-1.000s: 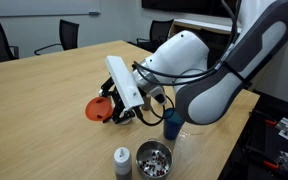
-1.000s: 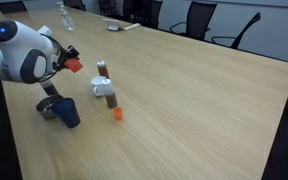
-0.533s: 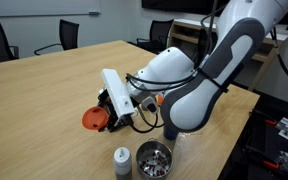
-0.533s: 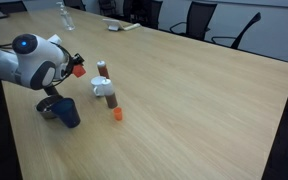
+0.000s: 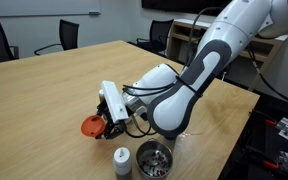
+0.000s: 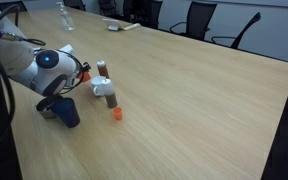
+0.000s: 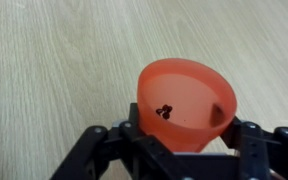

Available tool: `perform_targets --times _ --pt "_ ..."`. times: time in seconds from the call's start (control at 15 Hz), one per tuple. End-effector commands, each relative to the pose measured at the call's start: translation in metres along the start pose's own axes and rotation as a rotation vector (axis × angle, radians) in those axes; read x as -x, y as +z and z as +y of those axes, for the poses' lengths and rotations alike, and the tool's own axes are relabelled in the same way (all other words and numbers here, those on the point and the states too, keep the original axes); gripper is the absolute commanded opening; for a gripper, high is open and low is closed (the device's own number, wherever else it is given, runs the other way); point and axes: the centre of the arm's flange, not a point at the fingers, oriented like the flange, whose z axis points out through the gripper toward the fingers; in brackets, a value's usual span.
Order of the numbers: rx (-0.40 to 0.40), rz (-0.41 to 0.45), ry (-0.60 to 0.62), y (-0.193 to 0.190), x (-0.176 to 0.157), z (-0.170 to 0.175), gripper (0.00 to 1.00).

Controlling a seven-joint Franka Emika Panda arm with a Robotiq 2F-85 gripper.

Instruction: Pick up the orange cup and pour its contents in the silver pot.

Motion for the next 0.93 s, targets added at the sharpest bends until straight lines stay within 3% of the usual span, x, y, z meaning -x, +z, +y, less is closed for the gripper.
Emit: perform_targets --times 0.0,0.33,0.4,0.47,0.53,0.87 --pt "0.030 -0.041 0.012 0.004 -0.024 0.032 0.49" --pt "0.051 -0.057 -0.004 0.010 -0.024 0.041 0.49" --pt "0.053 -0.058 -0.017 0.008 -0.024 0.041 0.86" --pt "0.055 -0.054 -0.028 0.007 -0.025 0.041 0.94" --pt "0.054 -0.049 -0.036 0.007 -0.026 0.042 0.99" --pt "0.046 -0.031 -0.064 0.001 -0.031 0.044 1.00"
